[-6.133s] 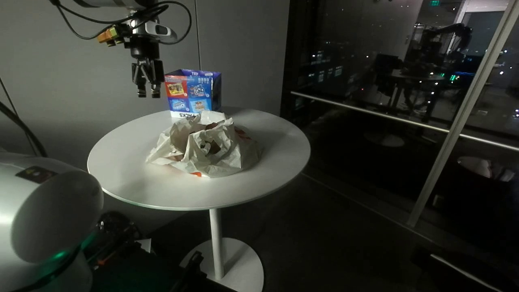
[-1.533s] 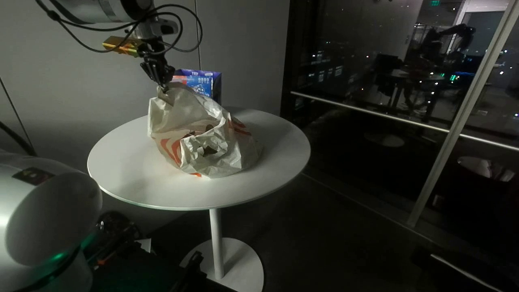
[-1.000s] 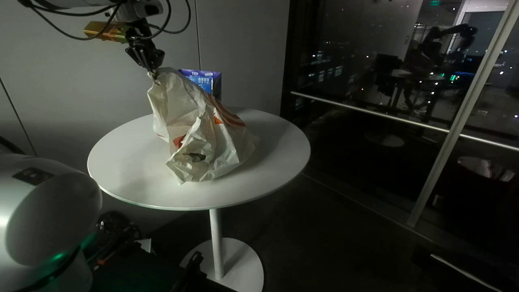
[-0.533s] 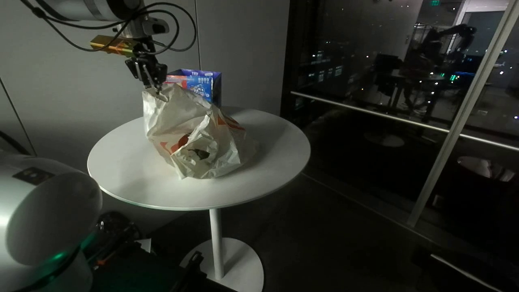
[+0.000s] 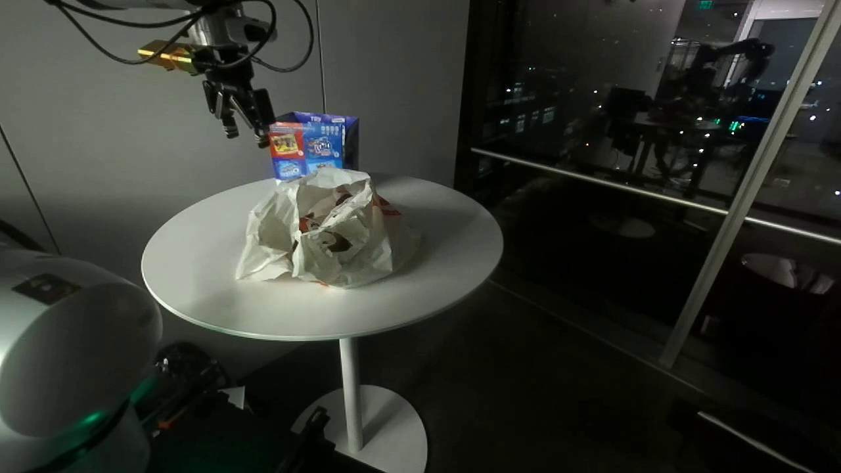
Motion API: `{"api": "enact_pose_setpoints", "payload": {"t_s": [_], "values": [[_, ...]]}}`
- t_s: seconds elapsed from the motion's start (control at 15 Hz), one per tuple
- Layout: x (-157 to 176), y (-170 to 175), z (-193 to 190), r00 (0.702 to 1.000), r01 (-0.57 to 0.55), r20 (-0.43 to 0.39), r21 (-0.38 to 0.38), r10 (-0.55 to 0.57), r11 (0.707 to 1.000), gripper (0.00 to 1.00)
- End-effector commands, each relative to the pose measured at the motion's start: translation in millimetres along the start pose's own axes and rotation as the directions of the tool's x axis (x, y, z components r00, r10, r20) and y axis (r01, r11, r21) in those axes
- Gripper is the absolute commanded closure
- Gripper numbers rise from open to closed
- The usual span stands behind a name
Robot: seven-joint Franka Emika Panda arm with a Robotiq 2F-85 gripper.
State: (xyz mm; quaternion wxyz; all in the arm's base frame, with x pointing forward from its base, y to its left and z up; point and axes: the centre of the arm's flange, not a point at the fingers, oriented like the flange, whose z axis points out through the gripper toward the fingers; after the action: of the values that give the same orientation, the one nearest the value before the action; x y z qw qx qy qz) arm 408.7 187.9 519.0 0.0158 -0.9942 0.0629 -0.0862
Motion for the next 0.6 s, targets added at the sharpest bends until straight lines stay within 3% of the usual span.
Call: {"api": "enact_pose_setpoints", "payload": {"t_s": [0.0, 0.53], "values": [[-13, 19, -19, 0.996, -0.085, 0.027, 0.004, 0.085, 0.996, 0.0], [-28, 44, 40, 0.967, -0.207, 0.157, 0.023, 0.201, 0.978, 0.0]]}}
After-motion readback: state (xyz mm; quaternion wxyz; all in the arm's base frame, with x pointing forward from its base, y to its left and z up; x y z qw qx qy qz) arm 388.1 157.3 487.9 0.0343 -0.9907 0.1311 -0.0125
